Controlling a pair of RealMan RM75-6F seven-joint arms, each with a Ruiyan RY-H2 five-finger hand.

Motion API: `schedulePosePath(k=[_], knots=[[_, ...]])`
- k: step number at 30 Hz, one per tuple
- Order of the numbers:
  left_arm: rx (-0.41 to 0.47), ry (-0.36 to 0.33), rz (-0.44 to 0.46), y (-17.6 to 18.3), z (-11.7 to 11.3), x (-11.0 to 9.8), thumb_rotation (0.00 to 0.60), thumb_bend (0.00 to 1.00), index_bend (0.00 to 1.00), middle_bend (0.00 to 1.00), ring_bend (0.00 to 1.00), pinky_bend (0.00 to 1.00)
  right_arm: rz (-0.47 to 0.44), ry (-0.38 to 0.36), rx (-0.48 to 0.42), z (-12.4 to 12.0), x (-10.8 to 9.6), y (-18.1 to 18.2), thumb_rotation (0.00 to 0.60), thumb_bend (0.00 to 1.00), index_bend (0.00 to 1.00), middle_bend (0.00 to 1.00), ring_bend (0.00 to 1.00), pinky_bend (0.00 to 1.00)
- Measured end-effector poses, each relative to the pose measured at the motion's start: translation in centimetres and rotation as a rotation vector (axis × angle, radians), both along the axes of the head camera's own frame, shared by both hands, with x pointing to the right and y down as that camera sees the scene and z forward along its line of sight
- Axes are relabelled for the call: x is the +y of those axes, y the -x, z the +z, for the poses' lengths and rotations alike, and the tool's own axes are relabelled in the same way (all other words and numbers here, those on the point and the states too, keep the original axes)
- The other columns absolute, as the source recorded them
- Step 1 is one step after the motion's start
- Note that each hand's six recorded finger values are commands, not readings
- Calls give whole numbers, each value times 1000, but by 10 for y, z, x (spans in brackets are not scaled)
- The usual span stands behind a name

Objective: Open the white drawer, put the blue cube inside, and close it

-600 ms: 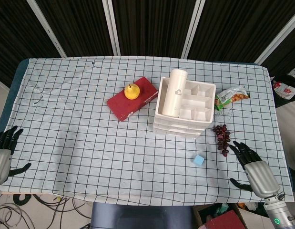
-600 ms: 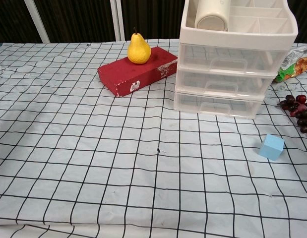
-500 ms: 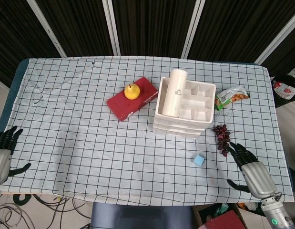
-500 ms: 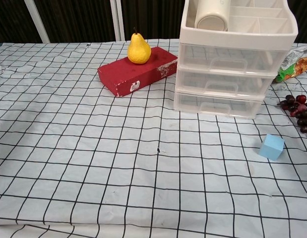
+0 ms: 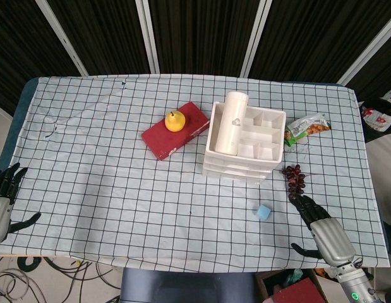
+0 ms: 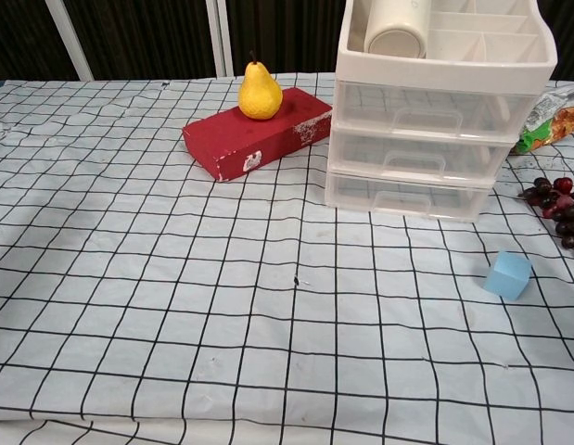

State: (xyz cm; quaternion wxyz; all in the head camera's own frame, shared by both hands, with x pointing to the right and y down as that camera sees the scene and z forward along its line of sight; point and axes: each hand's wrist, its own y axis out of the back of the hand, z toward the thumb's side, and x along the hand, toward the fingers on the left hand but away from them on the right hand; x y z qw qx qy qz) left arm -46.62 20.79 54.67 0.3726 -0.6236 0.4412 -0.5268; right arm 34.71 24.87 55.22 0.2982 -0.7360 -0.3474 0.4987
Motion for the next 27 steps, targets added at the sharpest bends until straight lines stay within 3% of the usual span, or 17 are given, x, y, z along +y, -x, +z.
schedulePosePath(k=[14,17,19,21,23,27], knots=[[29,-25,5,0,-1,0,600,23,0,0,0,0,42,71,-77,3,6,19,600,165,0,14,26,184],[30,-22,4,0,-1,0,600,23,0,0,0,0,66,112,-121,7,7,29,600,209,0,143,171,280],[30,-20,5,0,0,0,600,24,0,0,0,0,88,148,-156,11,7,38,600,239,0,314,338,408],[29,-17,5,0,0,0,600,24,0,0,0,0,116,178,-195,16,5,48,600,294,0,545,564,607],[30,-16,5,0,1,-1,600,23,0,0,0,0,144,198,-229,20,2,56,600,353,0,665,681,712],[33,-15,2,0,0,-1,600,23,0,0,0,0,221,267,-305,33,-5,73,600,434,0,729,753,764]])
